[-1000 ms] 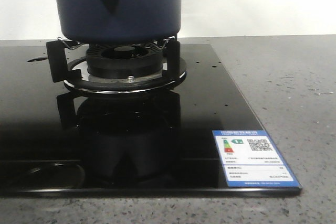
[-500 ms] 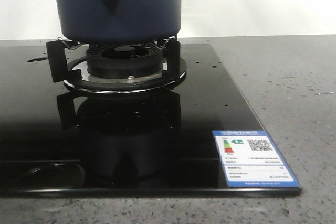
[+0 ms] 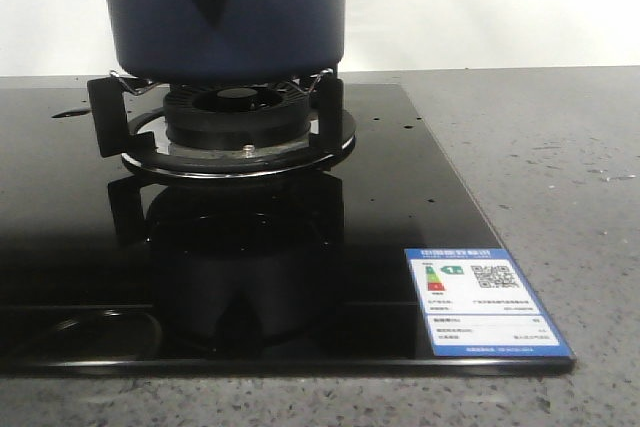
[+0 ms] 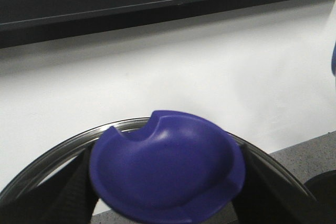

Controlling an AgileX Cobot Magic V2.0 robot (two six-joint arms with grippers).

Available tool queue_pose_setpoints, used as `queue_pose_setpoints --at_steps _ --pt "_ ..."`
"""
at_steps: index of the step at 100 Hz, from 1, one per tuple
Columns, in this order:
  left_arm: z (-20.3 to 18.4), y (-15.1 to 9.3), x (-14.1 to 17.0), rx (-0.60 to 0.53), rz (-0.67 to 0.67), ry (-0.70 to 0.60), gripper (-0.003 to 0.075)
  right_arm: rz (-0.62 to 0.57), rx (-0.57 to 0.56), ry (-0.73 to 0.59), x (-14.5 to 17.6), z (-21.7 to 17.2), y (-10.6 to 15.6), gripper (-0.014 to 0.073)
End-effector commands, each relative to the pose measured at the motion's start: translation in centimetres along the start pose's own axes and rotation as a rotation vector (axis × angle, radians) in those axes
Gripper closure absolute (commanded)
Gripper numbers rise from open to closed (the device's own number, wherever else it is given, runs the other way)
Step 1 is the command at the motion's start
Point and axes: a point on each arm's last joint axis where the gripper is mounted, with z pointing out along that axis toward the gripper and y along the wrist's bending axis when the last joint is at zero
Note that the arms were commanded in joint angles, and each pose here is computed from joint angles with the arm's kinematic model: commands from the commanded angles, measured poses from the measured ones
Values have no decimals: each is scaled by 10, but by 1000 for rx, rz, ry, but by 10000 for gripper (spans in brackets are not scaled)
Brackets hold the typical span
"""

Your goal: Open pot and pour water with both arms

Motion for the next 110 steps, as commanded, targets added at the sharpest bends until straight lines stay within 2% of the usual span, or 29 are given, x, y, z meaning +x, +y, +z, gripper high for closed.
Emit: queue_pose_setpoints --at_steps 1,15,35,52,66,72,83,96,110 --pt "-8 -1 -19 -6 -32 -73 282 -4 43 -134 -38 -1 -13 637" --pt "-8 -1 -19 -5 -32 -73 282 -5 26 -105 -36 -1 -12 637" --pt "-9 -7 -21 55 -49 -88 282 4 -55 50 -48 4 -19 637" --pt "-10 -17 -23 168 -59 -108 282 95 -146 350 -61 8 -46 637" --pt "-12 -25 -26 269 -88 -141 282 223 -191 616 -67 4 -86 637" --pt "-13 -30 -28 306 -96 -151 282 267 -169 726 -67 -3 -108 637" --pt "-12 -38 -30 356 -117 -169 282 322 -120 958 -54 -24 -141 637" --pt "-11 -52 -32 409 -130 -177 282 378 -88 1241 -31 -54 -168 637" --pt "-9 -63 -33 445 -133 -177 282 435 -52 1368 -2 -73 -179 637"
